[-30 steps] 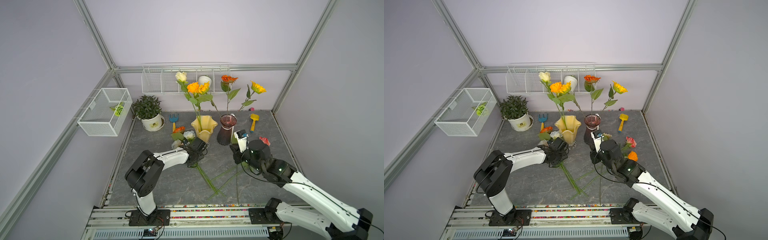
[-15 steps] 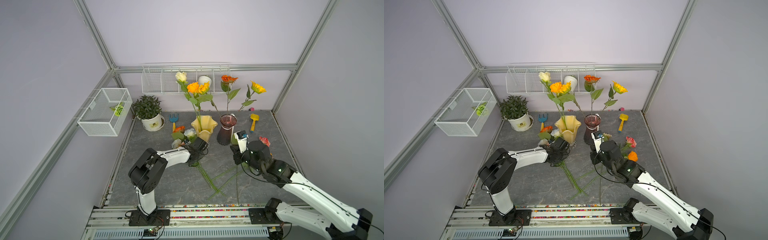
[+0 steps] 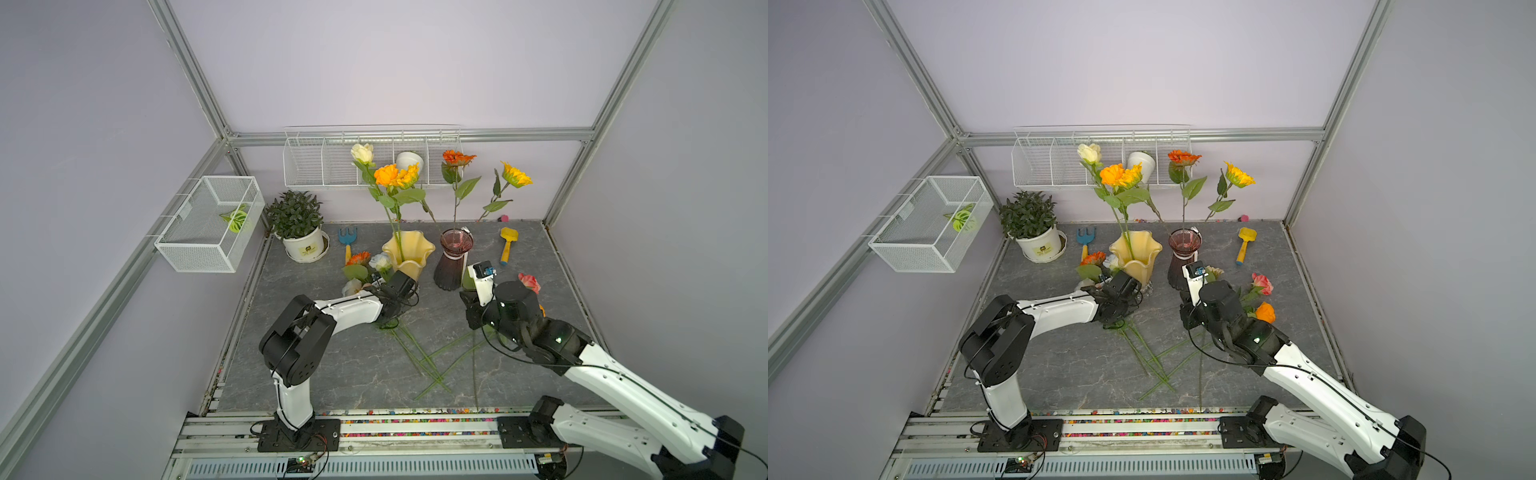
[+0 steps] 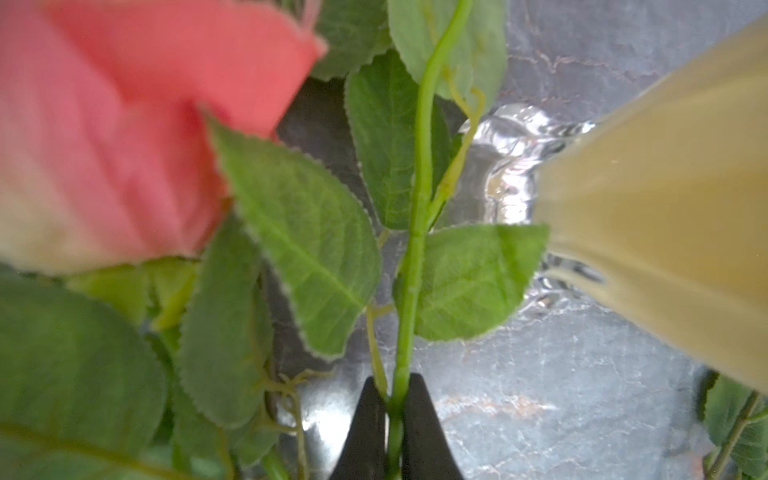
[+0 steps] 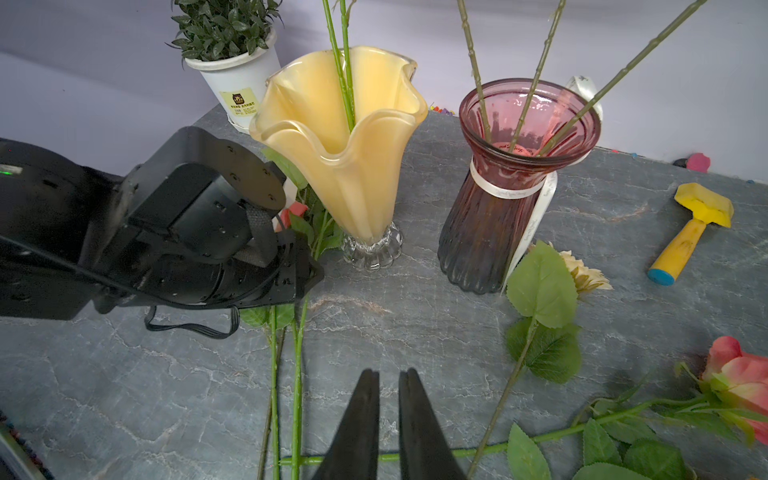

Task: Arrange the flowers in different vases according to their variety
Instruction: Pick up the flower at the center of the board, then insert the flower into the vase.

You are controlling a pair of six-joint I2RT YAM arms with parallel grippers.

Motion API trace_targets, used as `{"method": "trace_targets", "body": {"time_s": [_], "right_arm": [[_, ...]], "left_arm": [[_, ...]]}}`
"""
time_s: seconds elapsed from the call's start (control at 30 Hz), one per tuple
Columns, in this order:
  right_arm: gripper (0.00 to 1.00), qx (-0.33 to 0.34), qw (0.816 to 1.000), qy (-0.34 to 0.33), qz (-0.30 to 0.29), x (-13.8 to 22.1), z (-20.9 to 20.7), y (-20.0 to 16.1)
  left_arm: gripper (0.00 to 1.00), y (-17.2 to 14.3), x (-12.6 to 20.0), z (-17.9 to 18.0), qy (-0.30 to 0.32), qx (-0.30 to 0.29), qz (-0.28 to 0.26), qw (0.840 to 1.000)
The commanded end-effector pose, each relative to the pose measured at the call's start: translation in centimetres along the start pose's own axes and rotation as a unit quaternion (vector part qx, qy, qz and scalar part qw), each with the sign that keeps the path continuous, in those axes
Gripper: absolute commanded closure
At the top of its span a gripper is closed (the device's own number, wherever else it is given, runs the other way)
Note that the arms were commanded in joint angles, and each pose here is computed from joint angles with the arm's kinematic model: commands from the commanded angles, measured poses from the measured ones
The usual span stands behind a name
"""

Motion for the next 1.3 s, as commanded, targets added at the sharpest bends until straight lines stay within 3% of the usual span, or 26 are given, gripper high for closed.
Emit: {"method": "trace_targets", "body": {"time_s": [0.0, 0.13, 0.3, 0.47, 0.63, 0.8, 0.97, 1.07, 1.13, 1.27], "right_arm": [[0.84, -0.01, 1.0, 0.01, 0.008, 0.1, 0.3, -0.5], [0.84, -0.025, 1.0, 0.009, 0.011, 1.2, 0.1, -0.5], [0.85, -0.063, 0.998, 0.003, 0.005, 3.4, -0.7, -0.8], [0.89, -0.055, 0.99, 0.13, 0.006, 6.8, 2.6, -1.0], [0.89, -0.042, 0.965, 0.257, -0.012, 10.4, 5.9, -0.6], [0.9, -0.042, 0.958, 0.284, -0.027, 11.5, 6.6, 0.2], [0.91, -0.046, 0.964, 0.26, -0.023, 10.3, 6.2, 0.4], [0.92, -0.054, 0.967, 0.246, -0.023, 9.3, 6.0, 0.4], [0.93, -0.059, 0.969, 0.239, -0.025, 8.8, 5.8, 0.4], [0.94, -0.07, 0.973, 0.22, -0.02, 7.9, 5.4, 0.4]], "left_arm": [[1.0, 1.4, 3.0, -2.4, -0.014, -0.042, -0.045, 0.998], [1.0, 1.9, 7.2, -3.4, -0.021, -0.06, -0.083, 0.995], [1.0, 1.8, 12.0, -0.5, -0.011, -0.012, -0.096, 0.995], [1.0, 1.6, 18.0, 2.9, -0.023, 0.016, -0.131, 0.991], [1.0, 3.6, 25.2, 2.2, -0.108, -0.026, -0.219, 0.969], [1.0, 7.6, 33.3, -1.3, -0.181, -0.114, -0.329, 0.92], [1.0, 11.8, 40.8, -6.1, -0.206, -0.211, -0.467, 0.834], [1.0, 13.7, 44.4, -8.5, -0.205, -0.24, -0.549, 0.774], [1.0, 15.2, 45.9, -9.8, -0.199, -0.248, -0.588, 0.743], [1.0, 19.5, 46.3, -11.9, -0.207, -0.235, -0.621, 0.719]]}}
Point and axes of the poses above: each gripper's point midway between its finger pads, its own x axis back along the fingers, its own z axis along the line the jaws close on, y = z × x, the point moved 1 cm from there along x, back along the fingers, and after that the axes turned 3 degrees about -x, right-handed, at the moved point
